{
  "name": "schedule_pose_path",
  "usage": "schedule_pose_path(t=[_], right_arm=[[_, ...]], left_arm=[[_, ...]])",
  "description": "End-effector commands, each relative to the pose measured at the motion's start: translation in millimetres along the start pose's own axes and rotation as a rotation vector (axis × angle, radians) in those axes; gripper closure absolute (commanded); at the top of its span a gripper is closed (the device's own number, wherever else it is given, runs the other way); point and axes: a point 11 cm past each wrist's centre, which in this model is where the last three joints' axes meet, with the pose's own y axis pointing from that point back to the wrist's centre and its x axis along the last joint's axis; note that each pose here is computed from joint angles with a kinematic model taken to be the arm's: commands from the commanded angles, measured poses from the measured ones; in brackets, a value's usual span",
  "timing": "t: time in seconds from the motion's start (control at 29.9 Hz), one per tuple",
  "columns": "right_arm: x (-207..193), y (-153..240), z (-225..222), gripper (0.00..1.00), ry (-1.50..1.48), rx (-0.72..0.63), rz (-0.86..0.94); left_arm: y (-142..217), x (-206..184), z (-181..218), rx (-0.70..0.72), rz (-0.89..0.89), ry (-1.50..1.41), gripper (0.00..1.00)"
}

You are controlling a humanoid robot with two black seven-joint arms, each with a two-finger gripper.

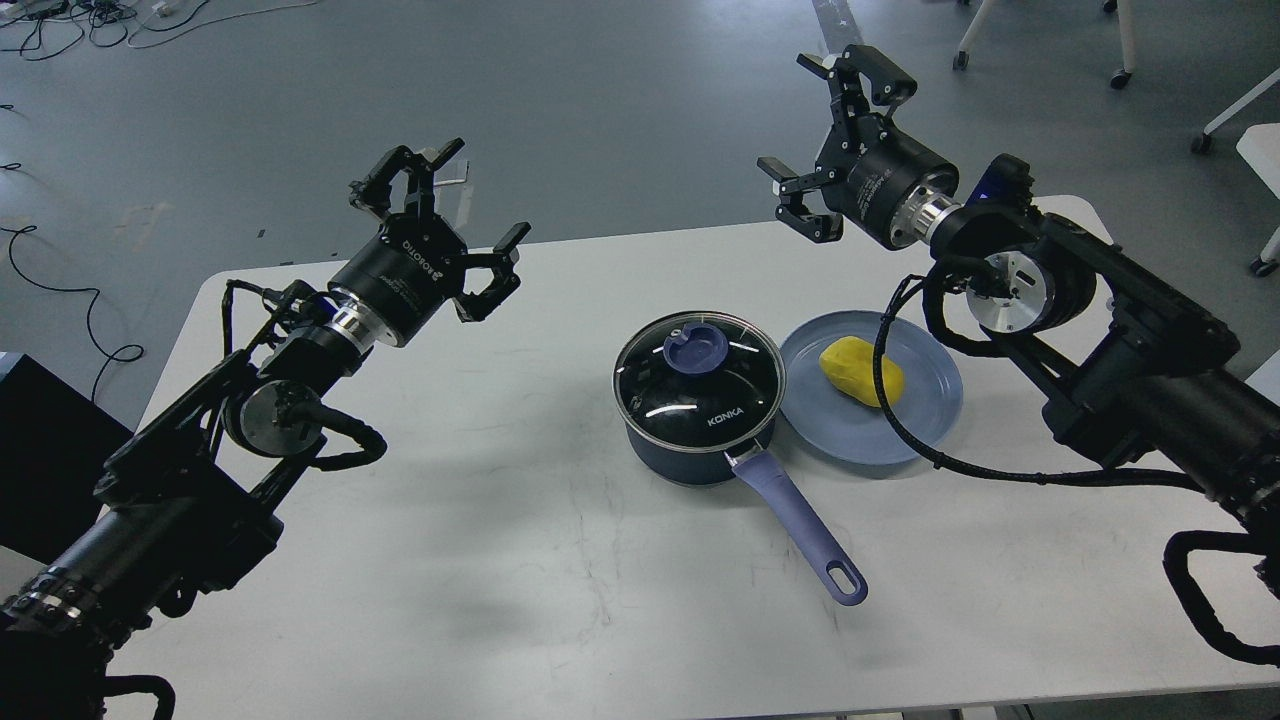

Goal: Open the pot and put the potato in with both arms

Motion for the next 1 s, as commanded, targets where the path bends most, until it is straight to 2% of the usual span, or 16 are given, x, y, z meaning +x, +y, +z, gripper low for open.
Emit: schedule_pose_path(t=[0.0, 0.37, 0.5, 0.63, 0.8, 0.87, 0.97], right_arm=[[-0.1, 0.1, 0.9, 0.0, 0.003, -0.003, 0.0], [0.4, 0.1, 1.3, 0.0, 0.009, -0.006, 0.002], [4.6, 1.9, -2.2, 0.0, 0.007, 0.003, 0.013], [14.9, 5.4, -12.2, 0.0, -0.002, 0.03, 0.047], [47.2, 24.8, -27.4, 0.0, -0.006, 0.061, 0.117], [64.3, 35.3, -30.9, 0.0, 0.014, 0.047, 0.156], [80.4, 45.6, -27.8, 0.0, 0.021, 0.025, 0.196]], left_arm=[[2.2, 2.7, 1.0, -0.007, 0.008, 0.0, 0.02], [-0.1, 6.3, 3.2, 0.012, 0.054, -0.069, 0.02], [-12.1, -4.6, 29.5, -0.022, 0.051, -0.362, 0.02], [-26.1, -49.5, 52.3, -0.155, -0.039, -0.71, 0.02], [-32.7, -108.7, 44.7, -0.237, -0.235, -1.026, 0.02], [-34.1, -137.6, 25.2, -0.257, -0.355, -1.226, 0.02], [-36.5, -155.7, -13.4, -0.22, -0.514, -1.543, 0.02]])
